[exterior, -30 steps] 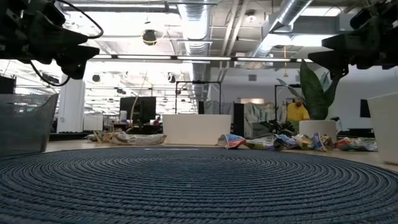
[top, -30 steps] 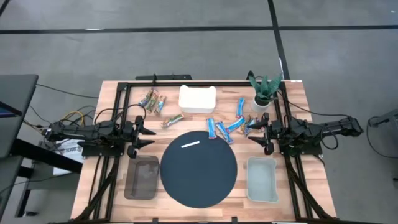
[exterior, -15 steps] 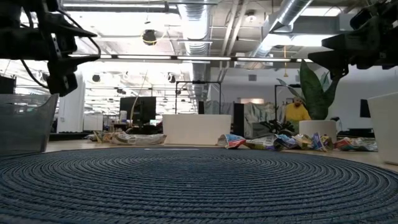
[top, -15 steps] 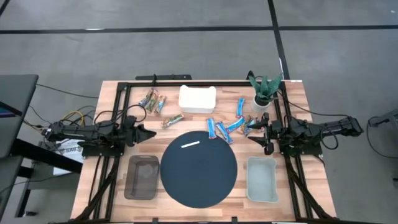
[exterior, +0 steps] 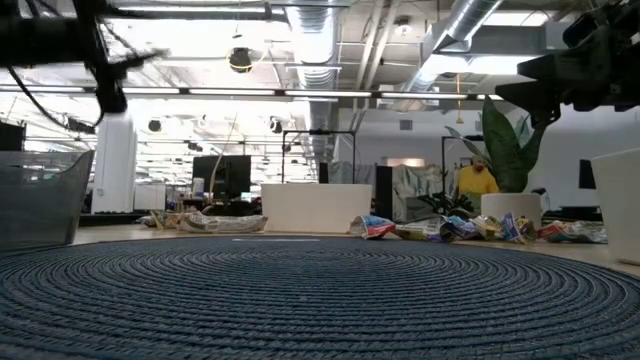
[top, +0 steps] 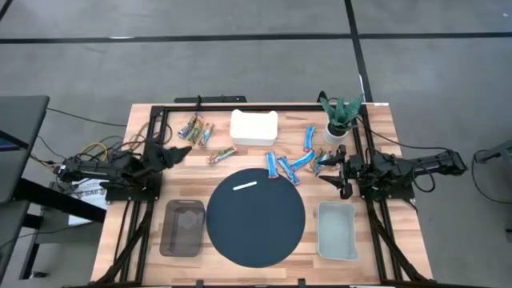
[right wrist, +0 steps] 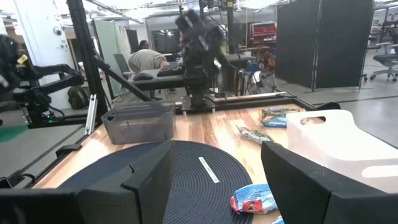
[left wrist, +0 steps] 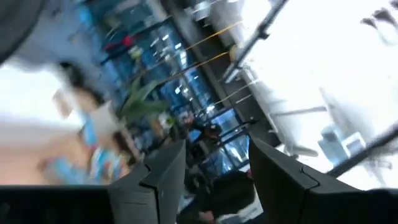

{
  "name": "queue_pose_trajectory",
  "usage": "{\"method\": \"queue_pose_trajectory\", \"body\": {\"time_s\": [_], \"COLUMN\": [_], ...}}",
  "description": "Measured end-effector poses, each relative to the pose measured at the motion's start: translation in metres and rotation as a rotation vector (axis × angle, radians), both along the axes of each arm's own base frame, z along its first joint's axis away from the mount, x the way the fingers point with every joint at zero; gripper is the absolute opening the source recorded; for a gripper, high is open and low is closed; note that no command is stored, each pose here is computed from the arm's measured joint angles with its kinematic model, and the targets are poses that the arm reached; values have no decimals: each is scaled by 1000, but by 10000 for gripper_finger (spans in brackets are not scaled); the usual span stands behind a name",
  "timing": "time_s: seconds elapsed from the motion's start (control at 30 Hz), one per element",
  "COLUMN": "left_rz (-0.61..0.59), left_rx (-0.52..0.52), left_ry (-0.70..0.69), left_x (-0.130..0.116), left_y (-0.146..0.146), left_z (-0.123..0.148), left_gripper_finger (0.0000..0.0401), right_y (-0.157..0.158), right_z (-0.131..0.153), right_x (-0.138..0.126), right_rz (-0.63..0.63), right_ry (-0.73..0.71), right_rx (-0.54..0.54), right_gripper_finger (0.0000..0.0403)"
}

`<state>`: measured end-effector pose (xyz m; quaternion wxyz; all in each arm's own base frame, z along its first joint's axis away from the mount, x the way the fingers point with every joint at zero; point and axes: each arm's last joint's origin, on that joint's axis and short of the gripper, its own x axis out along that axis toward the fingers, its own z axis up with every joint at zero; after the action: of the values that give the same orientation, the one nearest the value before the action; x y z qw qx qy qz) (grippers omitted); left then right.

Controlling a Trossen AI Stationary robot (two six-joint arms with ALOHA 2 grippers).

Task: Pick and place Granola Bars by type
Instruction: Put the yellow granola bar into the white bin

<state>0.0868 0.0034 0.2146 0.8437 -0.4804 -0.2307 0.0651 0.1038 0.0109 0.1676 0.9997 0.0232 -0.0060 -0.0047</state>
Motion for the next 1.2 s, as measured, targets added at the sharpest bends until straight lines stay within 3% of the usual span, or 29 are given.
{"method": "queue_pose_trajectory", "body": {"time_s": [0.13,0.37,0.47,0.73,0.87,1.2], "left_rz": [74,185,237,255,216,196], "left_rx": [112,188,202,224,213,189], "left_ry": [25,554,671,707,711,712], "left_x": [-6,14,26,47,52,54], "left_y": [1,3,4,10,12,19], "left_z": [39,81,98,125,124,124], "left_gripper_finger": [169,169,169,169,169,169], "right_y": [0,-2,-5,-9,-11,-16], "right_z": [0,20,32,56,59,65], "right_x": [0,-2,-6,-15,-17,-23], "right_rz": [0,-32,-77,-80,-90,-195], "right_ry": [-5,-219,-337,-544,-602,-716], "right_rx": [10,303,388,483,594,721], "right_gripper_finger": [232,232,232,232,232,232]}}
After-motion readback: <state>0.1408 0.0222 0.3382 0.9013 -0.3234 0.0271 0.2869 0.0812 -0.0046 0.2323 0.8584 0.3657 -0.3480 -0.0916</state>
